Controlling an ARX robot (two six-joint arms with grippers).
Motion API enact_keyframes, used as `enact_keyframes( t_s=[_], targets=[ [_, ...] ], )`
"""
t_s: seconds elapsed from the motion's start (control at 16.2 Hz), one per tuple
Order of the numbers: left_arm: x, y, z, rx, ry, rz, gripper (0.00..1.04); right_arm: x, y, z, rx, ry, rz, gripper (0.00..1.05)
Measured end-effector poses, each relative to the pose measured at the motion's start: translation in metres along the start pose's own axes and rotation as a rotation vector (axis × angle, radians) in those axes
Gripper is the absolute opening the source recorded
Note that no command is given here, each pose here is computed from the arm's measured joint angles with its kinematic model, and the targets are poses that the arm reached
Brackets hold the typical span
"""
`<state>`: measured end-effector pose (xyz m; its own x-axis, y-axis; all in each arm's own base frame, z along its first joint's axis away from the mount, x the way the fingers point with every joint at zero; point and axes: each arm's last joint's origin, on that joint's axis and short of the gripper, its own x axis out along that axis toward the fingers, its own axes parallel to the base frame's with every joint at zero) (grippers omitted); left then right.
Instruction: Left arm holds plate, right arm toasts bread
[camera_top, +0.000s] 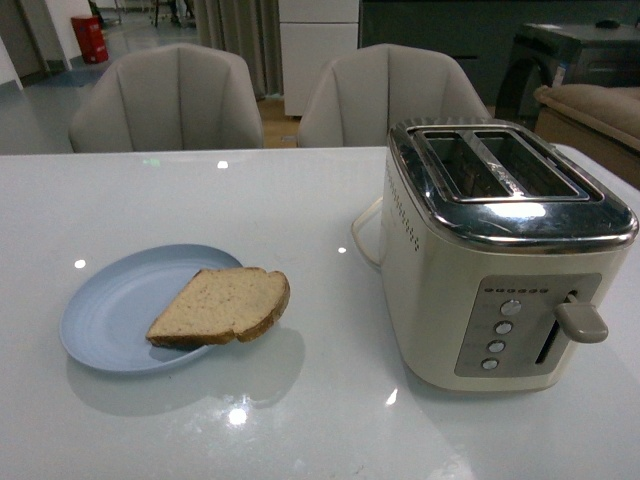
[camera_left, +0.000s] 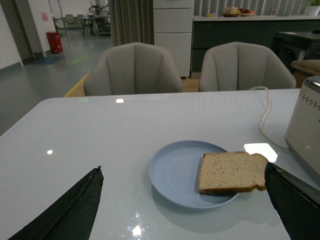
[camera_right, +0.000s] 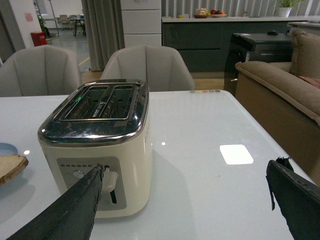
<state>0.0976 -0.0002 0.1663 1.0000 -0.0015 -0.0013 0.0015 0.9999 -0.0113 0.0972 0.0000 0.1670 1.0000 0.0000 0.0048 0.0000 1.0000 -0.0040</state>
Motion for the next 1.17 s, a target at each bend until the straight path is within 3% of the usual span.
enact_keyframes(
  t_s=[1.17],
  targets=[
    [0.0000,0.0000,0.0000,0.000,0.000,0.000,0.98,0.0000,0.0000,0.0000,0.000,0.000,0.000,0.98]
  ],
)
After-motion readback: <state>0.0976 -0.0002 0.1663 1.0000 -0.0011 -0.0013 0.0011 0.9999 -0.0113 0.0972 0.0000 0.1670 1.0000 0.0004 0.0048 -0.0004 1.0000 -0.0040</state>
